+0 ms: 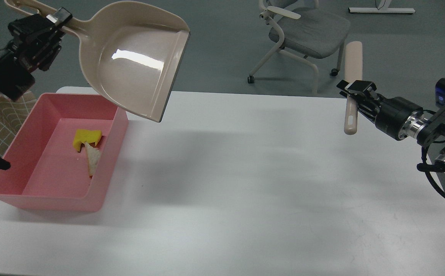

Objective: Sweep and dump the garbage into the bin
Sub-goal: 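Swing the empty dustpan away from the bin with the left gripper, then lower the dustpan onto the table beside the bin with the left gripper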

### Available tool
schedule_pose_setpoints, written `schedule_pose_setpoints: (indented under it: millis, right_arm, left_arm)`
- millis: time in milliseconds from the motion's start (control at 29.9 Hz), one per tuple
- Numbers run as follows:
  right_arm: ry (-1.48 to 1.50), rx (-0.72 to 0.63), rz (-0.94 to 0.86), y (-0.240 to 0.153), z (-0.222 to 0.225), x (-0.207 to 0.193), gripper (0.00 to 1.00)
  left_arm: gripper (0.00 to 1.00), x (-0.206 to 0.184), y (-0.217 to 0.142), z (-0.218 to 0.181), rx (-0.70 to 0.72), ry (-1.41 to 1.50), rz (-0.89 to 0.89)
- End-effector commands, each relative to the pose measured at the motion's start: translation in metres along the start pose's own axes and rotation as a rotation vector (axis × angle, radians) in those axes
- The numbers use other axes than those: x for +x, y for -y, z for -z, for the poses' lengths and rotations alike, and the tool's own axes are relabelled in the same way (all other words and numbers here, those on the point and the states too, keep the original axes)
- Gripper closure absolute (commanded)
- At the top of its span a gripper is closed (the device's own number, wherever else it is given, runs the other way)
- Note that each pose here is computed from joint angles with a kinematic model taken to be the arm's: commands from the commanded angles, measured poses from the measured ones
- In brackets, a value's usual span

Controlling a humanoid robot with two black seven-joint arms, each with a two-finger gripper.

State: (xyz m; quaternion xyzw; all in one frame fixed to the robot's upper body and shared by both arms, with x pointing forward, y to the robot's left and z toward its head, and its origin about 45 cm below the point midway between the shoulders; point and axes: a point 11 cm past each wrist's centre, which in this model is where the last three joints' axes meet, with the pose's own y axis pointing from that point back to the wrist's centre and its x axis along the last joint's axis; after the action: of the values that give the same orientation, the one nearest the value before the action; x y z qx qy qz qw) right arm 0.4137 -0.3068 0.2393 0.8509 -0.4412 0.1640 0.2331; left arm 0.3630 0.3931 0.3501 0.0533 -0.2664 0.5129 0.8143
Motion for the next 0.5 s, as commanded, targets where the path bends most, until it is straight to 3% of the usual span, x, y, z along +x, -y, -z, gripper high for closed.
schedule_pose_setpoints:
  millis: [0,201,468]
  right_arm:
    - [0.0,0.01,0.002,0.0,0.001,-0.001,0.72]
    - [0.004,0.001,0.009,-0.005,-0.004,-0.004,0.72]
    - [0.014,0.026,0.026,-0.011,-0.008,-0.014,0.72]
  left_arm:
    - [1.0,-0.027,0.009,0.003,-0.036,-0.061,0.019]
    - [1.0,-0.077,0.01,0.024,0.005,-0.035,0.124]
    - [1.0,-0.099,0.003,0.044,0.064,-0.014,0.129]
